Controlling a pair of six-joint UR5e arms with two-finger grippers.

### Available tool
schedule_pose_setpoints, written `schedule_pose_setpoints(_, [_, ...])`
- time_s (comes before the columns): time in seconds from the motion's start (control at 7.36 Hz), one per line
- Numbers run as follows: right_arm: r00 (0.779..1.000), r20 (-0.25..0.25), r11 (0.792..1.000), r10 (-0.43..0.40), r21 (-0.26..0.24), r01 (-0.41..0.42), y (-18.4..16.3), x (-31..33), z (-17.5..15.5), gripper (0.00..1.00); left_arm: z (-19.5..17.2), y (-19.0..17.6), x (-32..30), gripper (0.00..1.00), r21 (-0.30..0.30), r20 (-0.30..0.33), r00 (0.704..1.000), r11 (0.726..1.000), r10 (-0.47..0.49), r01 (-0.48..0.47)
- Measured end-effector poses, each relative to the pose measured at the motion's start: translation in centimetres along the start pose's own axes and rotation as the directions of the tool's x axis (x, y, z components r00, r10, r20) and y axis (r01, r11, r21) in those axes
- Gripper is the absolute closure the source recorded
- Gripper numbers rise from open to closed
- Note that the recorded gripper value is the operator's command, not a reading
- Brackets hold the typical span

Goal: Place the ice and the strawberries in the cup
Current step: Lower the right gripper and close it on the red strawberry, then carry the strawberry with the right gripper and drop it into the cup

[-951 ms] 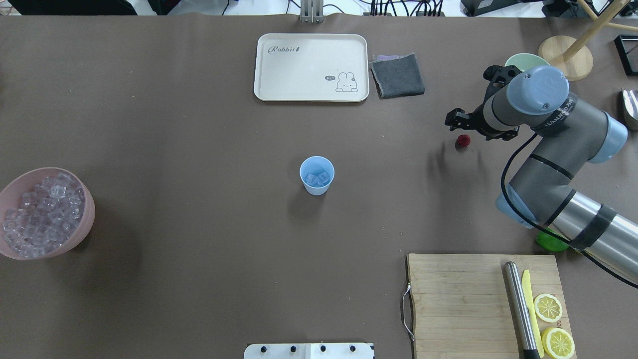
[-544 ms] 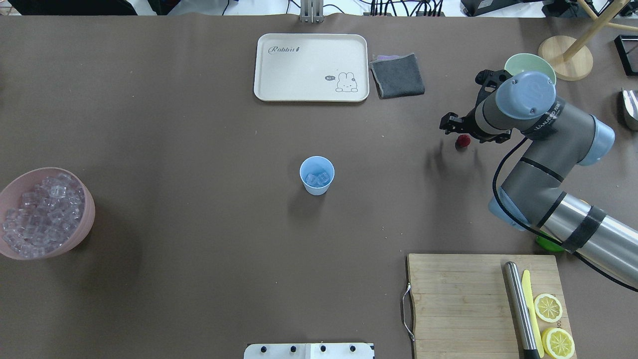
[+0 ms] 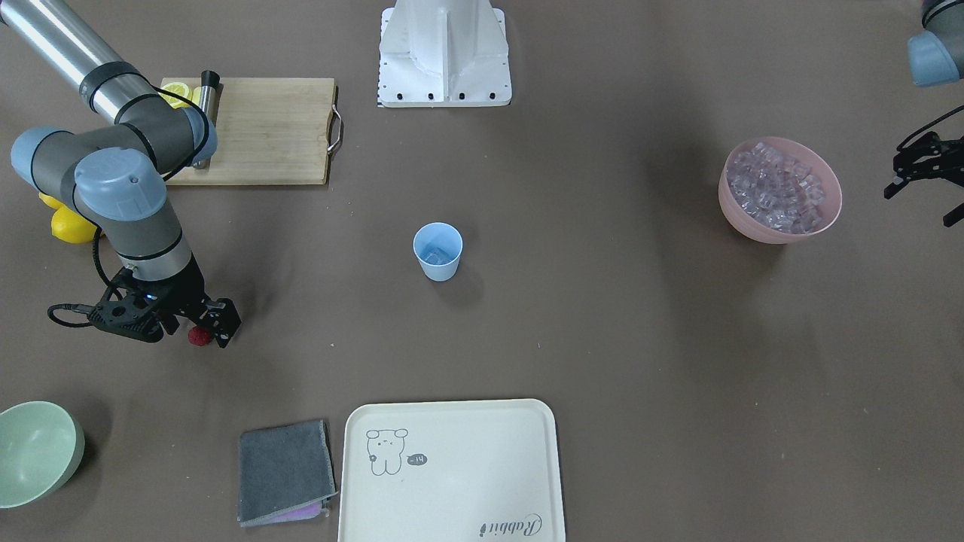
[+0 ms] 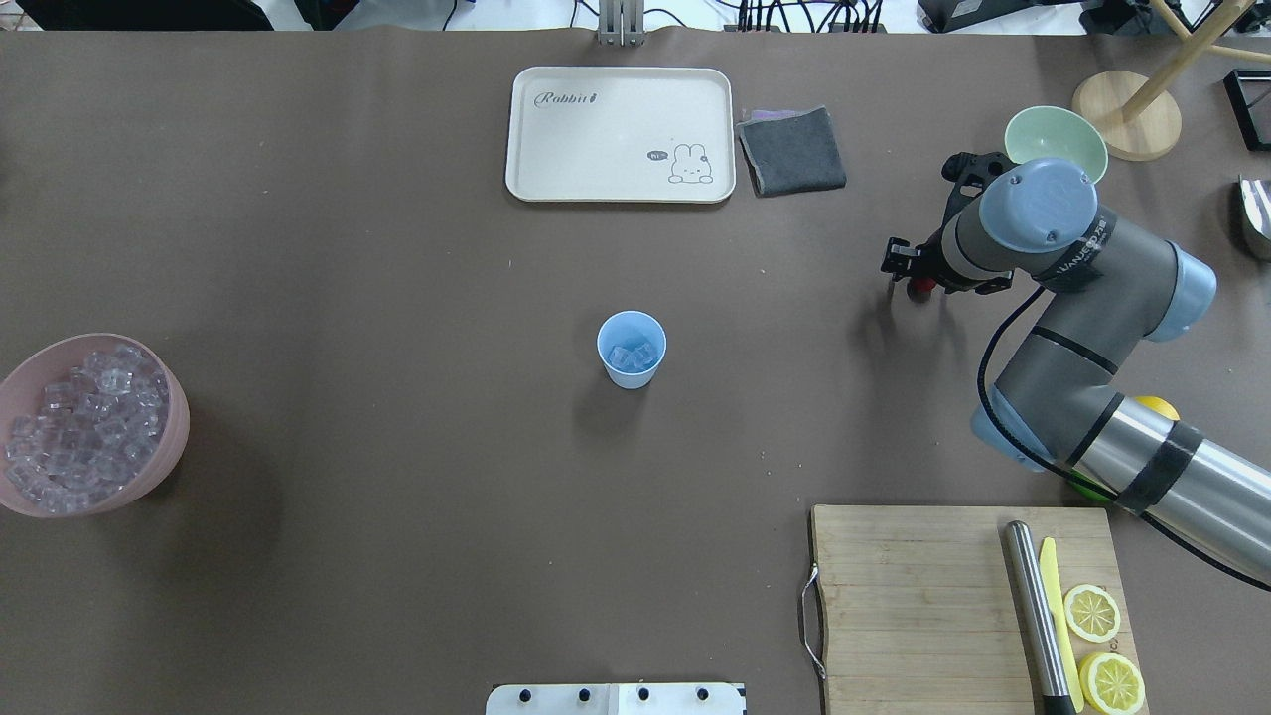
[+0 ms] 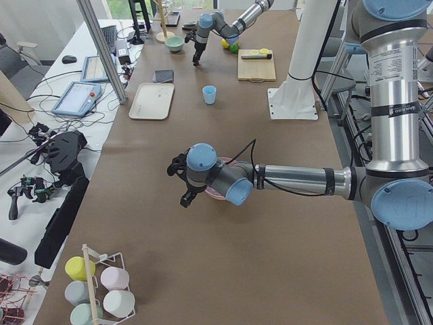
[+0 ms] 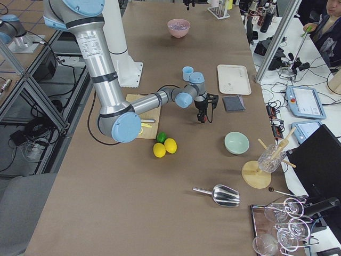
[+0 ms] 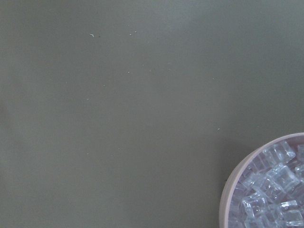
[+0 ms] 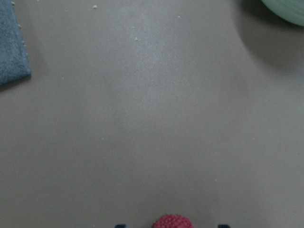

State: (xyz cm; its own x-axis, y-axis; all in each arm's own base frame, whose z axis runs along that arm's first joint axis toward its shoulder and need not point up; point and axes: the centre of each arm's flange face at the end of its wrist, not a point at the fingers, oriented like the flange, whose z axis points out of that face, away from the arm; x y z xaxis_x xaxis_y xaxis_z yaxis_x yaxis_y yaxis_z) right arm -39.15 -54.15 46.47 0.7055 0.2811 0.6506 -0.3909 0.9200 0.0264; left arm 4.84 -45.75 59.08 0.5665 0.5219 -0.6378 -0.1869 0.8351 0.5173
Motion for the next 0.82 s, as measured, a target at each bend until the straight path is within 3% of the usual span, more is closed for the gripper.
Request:
schedule_pose_setpoints(0.41, [1.000, 0.023, 1.000, 0.004, 0.005, -0.004, 0.1, -0.9, -1.0, 1.00, 0.5, 0.6, -0.6, 0.01, 0.011, 0.000, 1.000, 1.000, 0.012, -0.012])
schedule_pose_setpoints(0.82, [0.992, 0.104, 0.997, 0.067, 0.035, -0.071, -0.2, -3.7, -5.3, 1.00, 1.5, 1.6, -1.7, 0.01, 0.033, 0.000, 0.999, 0.999, 0.035, -0.035])
